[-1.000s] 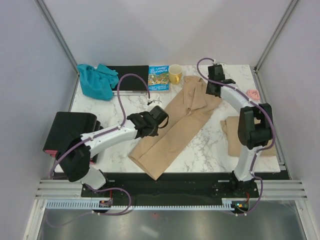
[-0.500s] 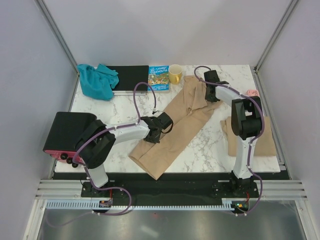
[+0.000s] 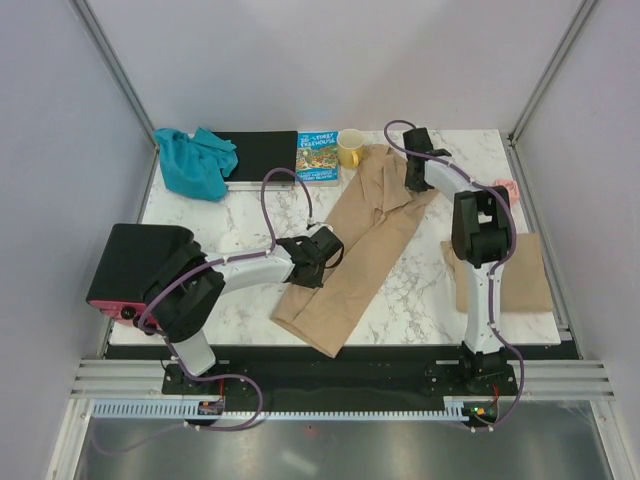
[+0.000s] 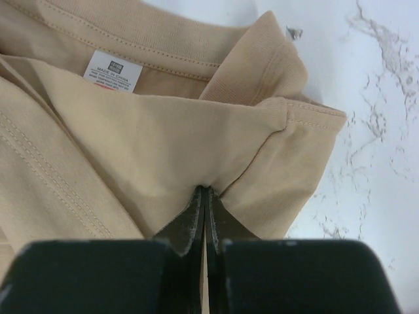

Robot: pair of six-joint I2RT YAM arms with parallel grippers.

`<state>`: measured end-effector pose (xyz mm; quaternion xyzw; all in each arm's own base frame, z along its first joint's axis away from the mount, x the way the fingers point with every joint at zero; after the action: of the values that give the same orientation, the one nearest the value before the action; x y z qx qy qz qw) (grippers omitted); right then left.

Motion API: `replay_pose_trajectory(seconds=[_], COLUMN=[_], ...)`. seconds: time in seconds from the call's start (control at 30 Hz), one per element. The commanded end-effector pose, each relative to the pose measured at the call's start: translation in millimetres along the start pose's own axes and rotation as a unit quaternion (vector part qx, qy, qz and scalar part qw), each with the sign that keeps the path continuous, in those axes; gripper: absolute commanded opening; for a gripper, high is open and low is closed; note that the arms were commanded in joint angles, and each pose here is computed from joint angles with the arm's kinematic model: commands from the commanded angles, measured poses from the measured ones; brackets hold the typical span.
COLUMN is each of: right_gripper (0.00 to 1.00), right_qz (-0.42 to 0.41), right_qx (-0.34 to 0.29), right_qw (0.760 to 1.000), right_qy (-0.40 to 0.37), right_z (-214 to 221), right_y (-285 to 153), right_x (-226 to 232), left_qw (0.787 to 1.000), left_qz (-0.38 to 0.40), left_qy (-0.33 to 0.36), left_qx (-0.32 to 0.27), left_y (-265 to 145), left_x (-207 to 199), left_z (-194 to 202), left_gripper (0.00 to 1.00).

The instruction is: Fold and stack the t-shirts

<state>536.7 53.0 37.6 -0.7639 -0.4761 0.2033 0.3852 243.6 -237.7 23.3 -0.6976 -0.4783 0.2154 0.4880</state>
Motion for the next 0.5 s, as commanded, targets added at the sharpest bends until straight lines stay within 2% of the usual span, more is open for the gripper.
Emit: replay_pose_trajectory(seconds=[0.0, 0.07, 0.23, 0.37, 0.47], right_gripper=[0.03, 0.06, 0.2, 0.24, 0.25], right_qz=[-0.001, 0.005, 0.023, 0.046, 0.03], right_qx=[-0.024, -0.026, -0.032, -0.043, -0.048], right_qw=[1.0, 1.0, 0.999, 0.998, 0.998], right_qy=[-0.004, -0.007, 0.001, 0.013, 0.026], right_z=[-24.2, -29.7, -38.7, -37.9, -43.8], right_y=[5.8, 6.1, -5.1, -21.7, -37.1], right_x=[5.2, 4.1, -10.0, -31.7, -33.0], left_qw=[0.992, 0.99, 0.985, 0.982, 0.981], left_qz=[0.084, 0.095, 0.117, 0.128, 0.133], left_qy=[0.049, 0.065, 0.094, 0.103, 0.106], left_qx=[0.08, 0.082, 0.085, 0.091, 0.095], left_y=[8.6, 7.3, 5.9, 5.8, 4.6], left_x=[-37.4, -46.7, -63.4, -66.2, -65.8], left_z=[54.3, 57.9, 63.3, 71.7, 77.9], left_gripper=[0.02, 0.02, 0.02, 0.02, 0.02])
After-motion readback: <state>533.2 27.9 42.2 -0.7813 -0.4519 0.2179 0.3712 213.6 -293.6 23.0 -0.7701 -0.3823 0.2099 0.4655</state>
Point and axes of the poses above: each gripper's point midway between its finger pads, its own y axis out along the fingers, its own x axis along the line the jaws close on, z = x × y, the point moved 1 cm from there along -y, back along the fingers, and after that the axes turned 15 degrees about y, right-handed, at the moved point
